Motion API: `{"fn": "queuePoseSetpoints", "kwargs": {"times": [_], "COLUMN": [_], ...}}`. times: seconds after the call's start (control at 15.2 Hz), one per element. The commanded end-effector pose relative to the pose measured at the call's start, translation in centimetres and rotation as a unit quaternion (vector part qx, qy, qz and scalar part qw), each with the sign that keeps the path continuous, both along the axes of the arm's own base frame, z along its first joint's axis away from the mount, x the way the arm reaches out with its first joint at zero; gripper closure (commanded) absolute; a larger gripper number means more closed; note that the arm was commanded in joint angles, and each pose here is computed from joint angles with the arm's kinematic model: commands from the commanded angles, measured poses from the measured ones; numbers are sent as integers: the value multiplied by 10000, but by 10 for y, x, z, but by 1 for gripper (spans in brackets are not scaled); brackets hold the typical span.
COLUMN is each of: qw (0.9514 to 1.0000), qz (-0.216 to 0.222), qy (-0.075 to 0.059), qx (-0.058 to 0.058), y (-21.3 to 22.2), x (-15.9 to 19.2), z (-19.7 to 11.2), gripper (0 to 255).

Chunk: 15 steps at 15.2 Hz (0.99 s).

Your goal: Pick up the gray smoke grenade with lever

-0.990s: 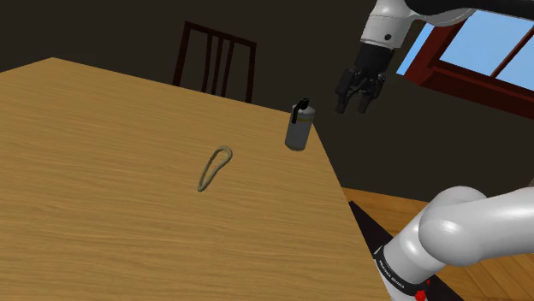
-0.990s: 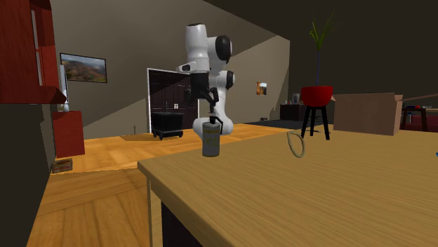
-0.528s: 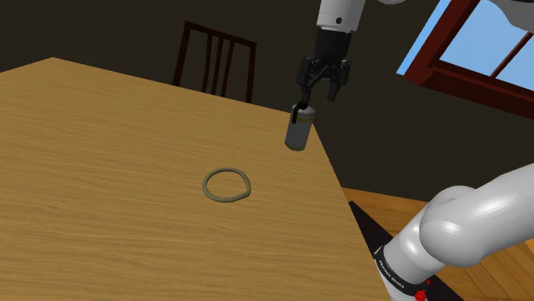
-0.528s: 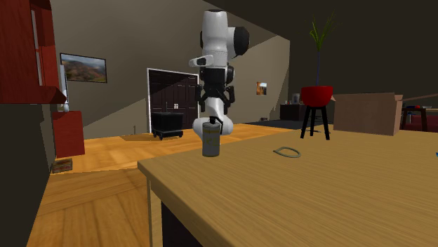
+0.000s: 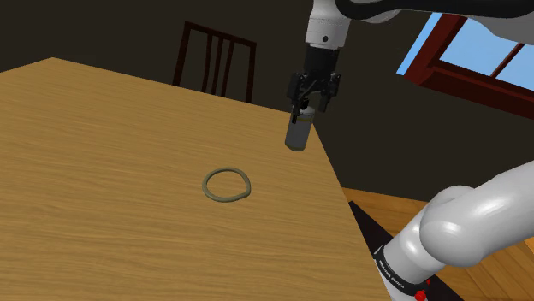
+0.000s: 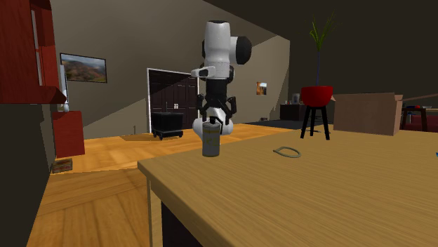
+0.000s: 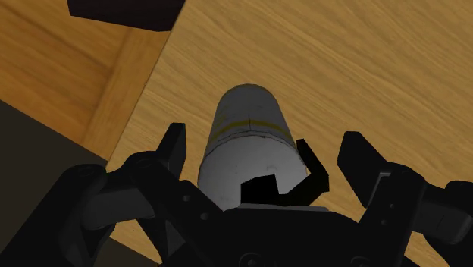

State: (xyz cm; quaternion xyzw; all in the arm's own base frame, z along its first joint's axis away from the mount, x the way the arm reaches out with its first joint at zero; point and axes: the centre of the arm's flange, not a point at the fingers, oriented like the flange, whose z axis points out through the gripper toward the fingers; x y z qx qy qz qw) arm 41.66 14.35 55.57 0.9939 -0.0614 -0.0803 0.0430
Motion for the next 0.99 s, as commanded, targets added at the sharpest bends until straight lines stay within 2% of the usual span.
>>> {"fn": "queuePoseSetpoints", "kwargs": {"times": [0.0, 0.07, 0.66, 0.92], "qw": [10000, 10000, 10000, 10000], "qz": [-1, -1, -1, -1], "qy": [-2, -2, -2, -2], "qx": [0, 0, 0, 0], "y": [0, 0, 0, 0], "x": [0, 0, 0, 0], "z": [-4, -4, -4, 17], "gripper": [0, 255, 255, 255]}}
